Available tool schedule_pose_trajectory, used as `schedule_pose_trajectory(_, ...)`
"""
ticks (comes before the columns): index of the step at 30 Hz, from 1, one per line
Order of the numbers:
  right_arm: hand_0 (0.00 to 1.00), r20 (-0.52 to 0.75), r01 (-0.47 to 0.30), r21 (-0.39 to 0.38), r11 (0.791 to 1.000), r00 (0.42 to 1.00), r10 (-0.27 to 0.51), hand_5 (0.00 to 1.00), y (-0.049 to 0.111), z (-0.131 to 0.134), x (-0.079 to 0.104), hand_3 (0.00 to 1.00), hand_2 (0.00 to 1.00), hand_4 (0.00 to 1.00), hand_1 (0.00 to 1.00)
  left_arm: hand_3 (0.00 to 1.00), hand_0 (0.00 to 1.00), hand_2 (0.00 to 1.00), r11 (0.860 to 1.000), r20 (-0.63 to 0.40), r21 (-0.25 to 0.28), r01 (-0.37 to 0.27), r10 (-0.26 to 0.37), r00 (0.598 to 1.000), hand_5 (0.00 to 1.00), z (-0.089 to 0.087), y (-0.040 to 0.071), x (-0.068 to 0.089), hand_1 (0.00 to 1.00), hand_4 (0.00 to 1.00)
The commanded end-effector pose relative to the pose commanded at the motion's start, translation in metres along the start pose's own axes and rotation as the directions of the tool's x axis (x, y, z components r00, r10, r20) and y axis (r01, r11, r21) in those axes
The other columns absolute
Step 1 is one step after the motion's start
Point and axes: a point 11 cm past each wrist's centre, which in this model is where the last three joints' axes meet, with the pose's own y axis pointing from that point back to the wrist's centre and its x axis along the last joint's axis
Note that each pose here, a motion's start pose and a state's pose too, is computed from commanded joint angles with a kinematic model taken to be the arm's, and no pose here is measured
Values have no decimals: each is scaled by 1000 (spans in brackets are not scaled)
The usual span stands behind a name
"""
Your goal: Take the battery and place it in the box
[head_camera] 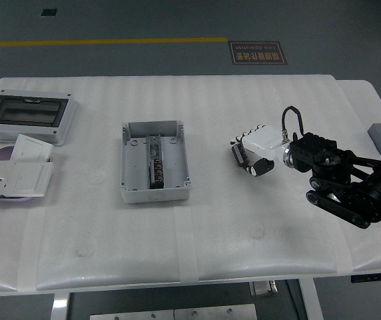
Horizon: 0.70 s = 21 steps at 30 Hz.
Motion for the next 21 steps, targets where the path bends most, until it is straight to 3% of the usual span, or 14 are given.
schedule_pose_trajectory(8, 934, 23, -13, -1, 1000, 1000, 13, 295, 0, -1, 1, 930, 915, 632, 885, 652, 650, 619, 1000, -2, -2, 1, -1, 1000, 352, 1, 0, 0, 660, 648)
schedule_pose_trajectory(9, 927, 25, -13, -1, 1000, 1000, 13, 292, 0, -1, 0, 876, 850, 624, 876, 653, 650, 619, 1000, -2, -2, 1, -1, 1000, 354, 1, 0, 0, 659, 646)
schedule_pose_trajectory(14, 927, 36, -12, -3, 1000, 999, 12, 292, 0, -1, -2, 876, 850, 624, 876, 653, 650, 619, 1000, -3, -1, 0, 0, 1000, 354, 0, 0, 0, 659, 646)
schedule_pose_trajectory(15, 905, 38, -11, -3, 1000, 999, 11, 234, 0, -1, -3, 711, 718, 538, 803, 653, 650, 619, 1000, -3, -1, 0, 0, 1000, 357, 0, 0, 0, 659, 644)
schedule_pose_trajectory(20, 905, 43, -4, -4, 1000, 999, 4, 234, 0, -1, -7, 711, 718, 538, 803, 653, 650, 619, 1000, -2, -1, 0, 0, 1000, 357, 0, 0, 0, 659, 644)
schedule_pose_trajectory(21, 889, 44, -3, -5, 1000, 999, 3, 220, 1, -1, -7, 676, 644, 455, 775, 653, 650, 619, 1000, -2, -1, 0, 0, 1000, 359, 1, 0, 0, 659, 642)
